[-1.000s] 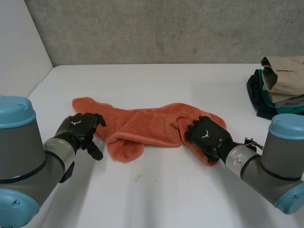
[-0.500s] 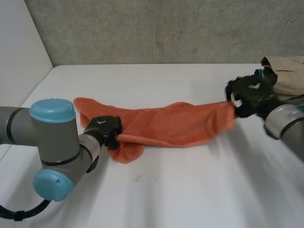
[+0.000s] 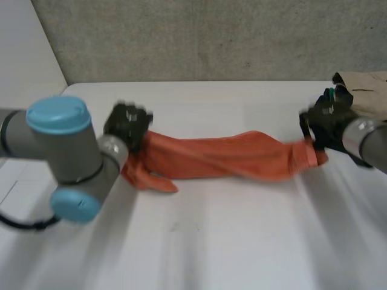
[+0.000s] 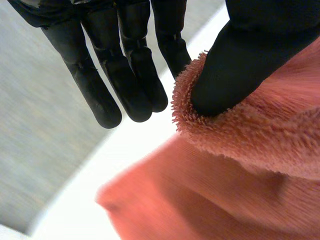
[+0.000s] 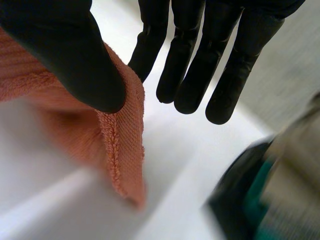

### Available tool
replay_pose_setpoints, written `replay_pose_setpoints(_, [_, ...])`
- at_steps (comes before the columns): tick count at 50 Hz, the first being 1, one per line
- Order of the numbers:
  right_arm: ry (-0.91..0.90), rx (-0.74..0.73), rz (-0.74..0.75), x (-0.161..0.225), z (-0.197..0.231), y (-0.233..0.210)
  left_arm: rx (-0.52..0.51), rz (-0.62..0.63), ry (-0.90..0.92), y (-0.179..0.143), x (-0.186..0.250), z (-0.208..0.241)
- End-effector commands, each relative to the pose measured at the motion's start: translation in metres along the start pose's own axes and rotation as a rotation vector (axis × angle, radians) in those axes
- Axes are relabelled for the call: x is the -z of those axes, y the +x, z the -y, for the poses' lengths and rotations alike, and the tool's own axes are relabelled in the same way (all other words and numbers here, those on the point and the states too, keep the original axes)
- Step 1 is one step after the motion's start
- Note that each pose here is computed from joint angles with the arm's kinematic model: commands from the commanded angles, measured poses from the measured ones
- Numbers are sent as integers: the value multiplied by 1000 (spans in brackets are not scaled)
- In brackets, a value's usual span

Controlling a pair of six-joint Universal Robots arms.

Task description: Fold the laundry.

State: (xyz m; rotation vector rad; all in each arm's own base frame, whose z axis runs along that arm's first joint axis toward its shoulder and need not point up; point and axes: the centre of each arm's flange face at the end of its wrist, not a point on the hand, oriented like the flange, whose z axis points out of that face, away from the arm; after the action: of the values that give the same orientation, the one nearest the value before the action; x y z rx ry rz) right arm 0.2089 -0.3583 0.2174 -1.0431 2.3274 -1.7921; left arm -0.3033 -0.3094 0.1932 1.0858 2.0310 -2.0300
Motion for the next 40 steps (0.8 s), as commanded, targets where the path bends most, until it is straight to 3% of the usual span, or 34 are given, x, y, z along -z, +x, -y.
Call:
replay_pose_setpoints(1, [542,-29,-184,-22,90,32,-8,341,502,-64,-50,103])
replay_pose_setpoints(5, [810,-46,-306,-15,132,59,12,508,748,-102,-38,159])
replay_pose_setpoints(9, [899,-40,-349,1,154,66,19,510,776,-107,-20,176])
replay_pose_setpoints(16, [674,-94,-238,-2,120,46,4,354,520,-73,-2,116])
replay_pose_setpoints(23, [238,-198,-73,0,50,10,-20,175,267,-22,28,34])
replay_pose_setpoints(29, [-127,-158,30,1,-19,-6,-33,36,152,21,52,-4])
replay_pose_setpoints(34, [-245,-150,81,-5,-48,-15,-41,-13,123,36,54,-16])
replay_pose_setpoints(40, [-234,-194,69,-10,-51,-15,-38,-10,129,36,49,-15])
